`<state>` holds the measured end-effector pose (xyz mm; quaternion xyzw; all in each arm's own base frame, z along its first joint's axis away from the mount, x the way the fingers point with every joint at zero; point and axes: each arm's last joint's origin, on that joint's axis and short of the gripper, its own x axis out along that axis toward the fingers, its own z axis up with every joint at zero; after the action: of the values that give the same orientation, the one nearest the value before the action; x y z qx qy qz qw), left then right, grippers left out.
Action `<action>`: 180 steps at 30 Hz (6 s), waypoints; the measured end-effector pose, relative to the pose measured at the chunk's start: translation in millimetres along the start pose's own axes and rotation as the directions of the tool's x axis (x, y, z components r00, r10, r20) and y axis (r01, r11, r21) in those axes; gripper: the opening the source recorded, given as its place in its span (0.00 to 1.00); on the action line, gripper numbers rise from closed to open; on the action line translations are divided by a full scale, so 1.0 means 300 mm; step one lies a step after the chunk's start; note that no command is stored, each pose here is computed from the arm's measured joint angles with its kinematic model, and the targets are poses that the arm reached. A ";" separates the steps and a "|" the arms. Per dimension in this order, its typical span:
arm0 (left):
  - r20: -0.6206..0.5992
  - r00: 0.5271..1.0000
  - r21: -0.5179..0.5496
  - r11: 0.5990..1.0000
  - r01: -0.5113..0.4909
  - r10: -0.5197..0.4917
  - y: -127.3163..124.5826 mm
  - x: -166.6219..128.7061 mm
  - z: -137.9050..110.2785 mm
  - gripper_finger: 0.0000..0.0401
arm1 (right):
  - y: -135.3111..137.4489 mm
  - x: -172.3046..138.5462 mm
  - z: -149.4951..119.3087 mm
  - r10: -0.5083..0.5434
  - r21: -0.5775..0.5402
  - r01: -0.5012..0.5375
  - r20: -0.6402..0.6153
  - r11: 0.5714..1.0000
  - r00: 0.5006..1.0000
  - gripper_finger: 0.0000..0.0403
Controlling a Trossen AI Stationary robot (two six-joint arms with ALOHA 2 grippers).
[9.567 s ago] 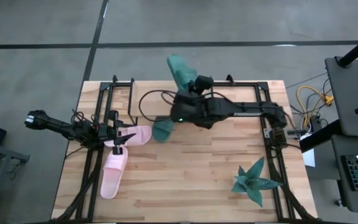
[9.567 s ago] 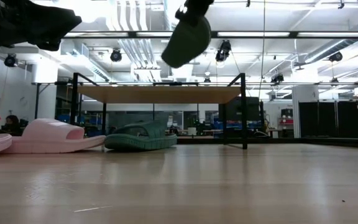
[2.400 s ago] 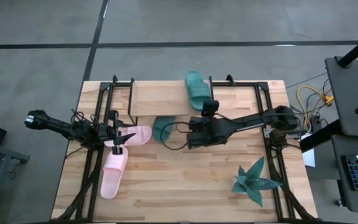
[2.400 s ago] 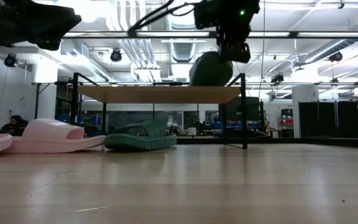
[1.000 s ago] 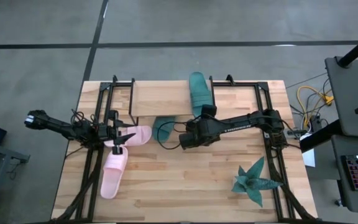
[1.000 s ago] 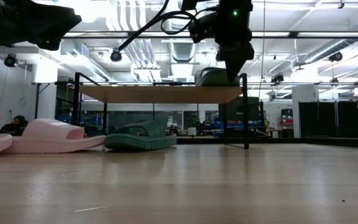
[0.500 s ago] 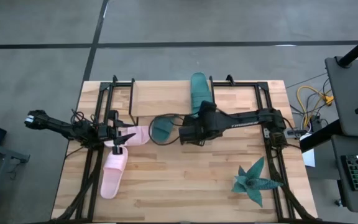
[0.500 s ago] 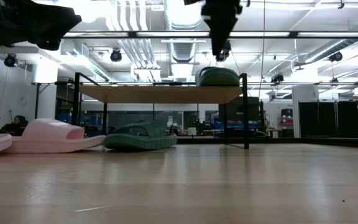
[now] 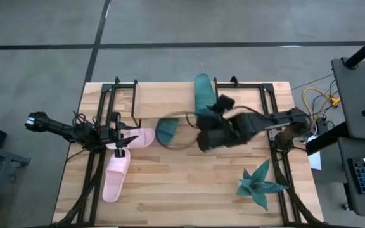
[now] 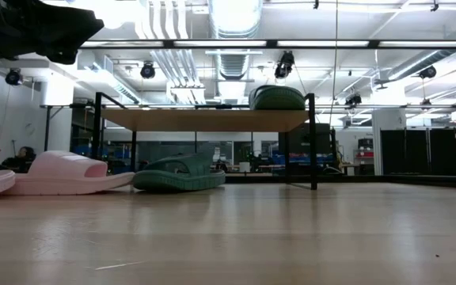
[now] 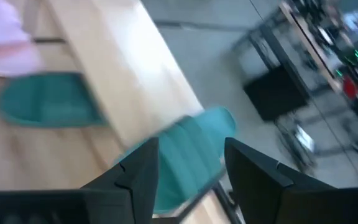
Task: Pick and place slides into the shelf
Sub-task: Put the green slipper on the shelf
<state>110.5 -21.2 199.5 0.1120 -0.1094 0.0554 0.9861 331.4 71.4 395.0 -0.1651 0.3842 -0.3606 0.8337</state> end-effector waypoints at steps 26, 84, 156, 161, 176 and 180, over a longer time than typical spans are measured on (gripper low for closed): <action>-0.056 0.998 0.171 0.985 0.026 -0.017 -0.012 0.013 -0.021 0.35 | 0.067 0.032 -0.462 0.497 -0.349 -0.386 0.767 0.854 0.406 0.24; -0.633 0.569 0.756 0.578 0.307 0.525 -0.217 0.428 -0.328 0.35 | 0.088 0.083 -0.538 0.405 -0.242 -0.350 0.739 0.905 0.539 0.17; -0.741 0.592 0.655 0.536 0.533 0.317 -0.378 0.553 -0.004 0.00 | 0.075 0.082 -0.543 0.369 -0.228 -0.304 0.732 0.925 0.573 0.16; -0.692 0.656 0.668 0.613 0.422 0.303 -0.360 0.526 0.110 0.00 | 0.062 0.078 -0.542 0.335 -0.194 -0.289 0.734 0.937 0.592 0.17; -0.565 0.695 0.760 0.608 0.229 0.445 -0.315 0.461 0.245 0.00 | 0.057 0.076 -0.544 0.338 -0.193 -0.296 0.732 0.936 0.591 0.16; -0.551 0.700 0.764 0.612 0.205 0.454 -0.314 0.467 0.264 0.00 | 0.060 0.078 -0.547 0.345 -0.203 -0.294 0.723 0.934 0.598 0.16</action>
<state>242.8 -119.0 286.9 0.4894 0.3010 0.2106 0.7909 225.6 66.9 266.0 -0.2532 0.0416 -0.0931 0.9620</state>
